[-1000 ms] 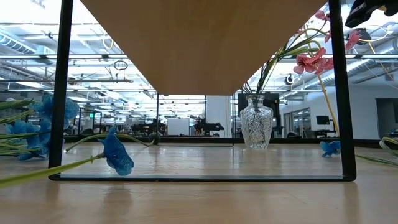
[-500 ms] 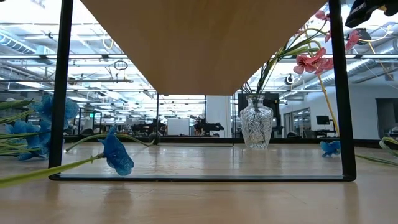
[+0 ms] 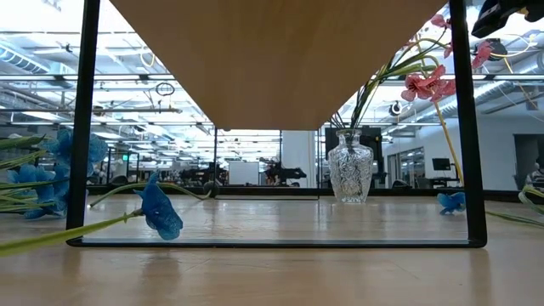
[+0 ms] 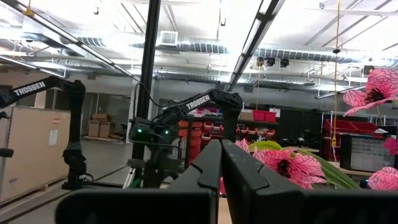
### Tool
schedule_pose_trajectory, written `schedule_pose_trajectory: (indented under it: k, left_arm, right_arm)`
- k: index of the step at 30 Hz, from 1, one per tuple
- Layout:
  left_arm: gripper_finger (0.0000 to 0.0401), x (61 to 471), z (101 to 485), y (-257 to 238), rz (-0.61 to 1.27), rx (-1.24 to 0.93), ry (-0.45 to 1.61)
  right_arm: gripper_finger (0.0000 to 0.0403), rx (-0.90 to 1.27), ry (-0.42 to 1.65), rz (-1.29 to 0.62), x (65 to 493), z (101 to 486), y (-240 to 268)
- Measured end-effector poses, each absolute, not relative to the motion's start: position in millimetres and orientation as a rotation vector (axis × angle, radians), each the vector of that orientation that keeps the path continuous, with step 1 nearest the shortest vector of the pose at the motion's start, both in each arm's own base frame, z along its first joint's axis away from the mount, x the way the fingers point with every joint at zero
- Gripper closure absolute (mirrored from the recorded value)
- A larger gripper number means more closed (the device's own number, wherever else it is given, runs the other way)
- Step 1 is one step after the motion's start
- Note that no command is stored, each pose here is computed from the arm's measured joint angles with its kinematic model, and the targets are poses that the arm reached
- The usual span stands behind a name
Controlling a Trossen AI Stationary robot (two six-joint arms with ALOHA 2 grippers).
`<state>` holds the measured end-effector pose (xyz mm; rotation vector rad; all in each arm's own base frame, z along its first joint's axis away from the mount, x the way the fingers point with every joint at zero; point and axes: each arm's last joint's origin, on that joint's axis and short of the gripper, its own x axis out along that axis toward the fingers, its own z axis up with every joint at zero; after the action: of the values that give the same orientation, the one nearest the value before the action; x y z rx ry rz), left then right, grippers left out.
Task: Pick and place flowers into a vace then onto a shelf
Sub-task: Put the left blue flowers into the left transparent vase
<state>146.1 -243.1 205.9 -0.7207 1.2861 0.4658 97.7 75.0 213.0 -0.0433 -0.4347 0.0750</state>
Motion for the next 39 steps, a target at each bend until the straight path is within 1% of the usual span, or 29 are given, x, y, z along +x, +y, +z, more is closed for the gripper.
schedule_pose_trajectory:
  k: [3, 7, 10, 13, 20, 23, 26, 30, 34, 37, 39]
  left_arm:
    - [0.0350, 141, 199, -252, 0.476, -0.719, 1.219]
    - [0.0349, 142, 183, -258, 0.531, -0.709, 1.269]
    - [0.0342, 146, 168, -266, 0.511, -0.679, 1.277]
    - [0.0310, 151, 158, -267, 0.520, -0.660, 1.308]
    - [0.0201, 155, 153, -264, 0.542, -0.633, 1.345]
    - [0.0178, 155, 153, -263, 0.556, -0.614, 1.316]
    - [0.0178, 153, 147, -261, 0.601, -0.591, 1.342]
    - [0.0198, 154, 147, -260, 0.613, -0.612, 1.426]
    - [0.0224, 154, 159, -259, 0.557, -0.660, 1.454]
    - [0.0243, 153, 171, -256, 0.520, -0.675, 1.434]
    - [0.0252, 151, 178, -251, 0.529, -0.658, 1.391]
  right_arm:
    - [0.0394, -0.044, -0.434, 0.075, 98, 213, 75]
    - [0.0394, -0.044, -0.434, 0.075, 98, 213, 75]
    - [0.0394, -0.044, -0.434, 0.075, 98, 213, 75]
    - [0.0394, -0.045, -0.433, 0.075, 98, 213, 75]
    - [0.0394, -0.045, -0.433, 0.075, 98, 213, 75]
    - [0.0394, -0.045, -0.433, 0.075, 98, 213, 75]
    - [0.0394, -0.045, -0.433, 0.075, 98, 213, 75]
    - [0.0394, -0.044, -0.434, 0.075, 98, 213, 75]
    - [0.0394, -0.045, -0.433, 0.075, 98, 213, 75]
    - [0.0394, -0.045, -0.434, 0.075, 98, 213, 75]
    - [0.0394, -0.045, -0.433, 0.075, 98, 213, 75]
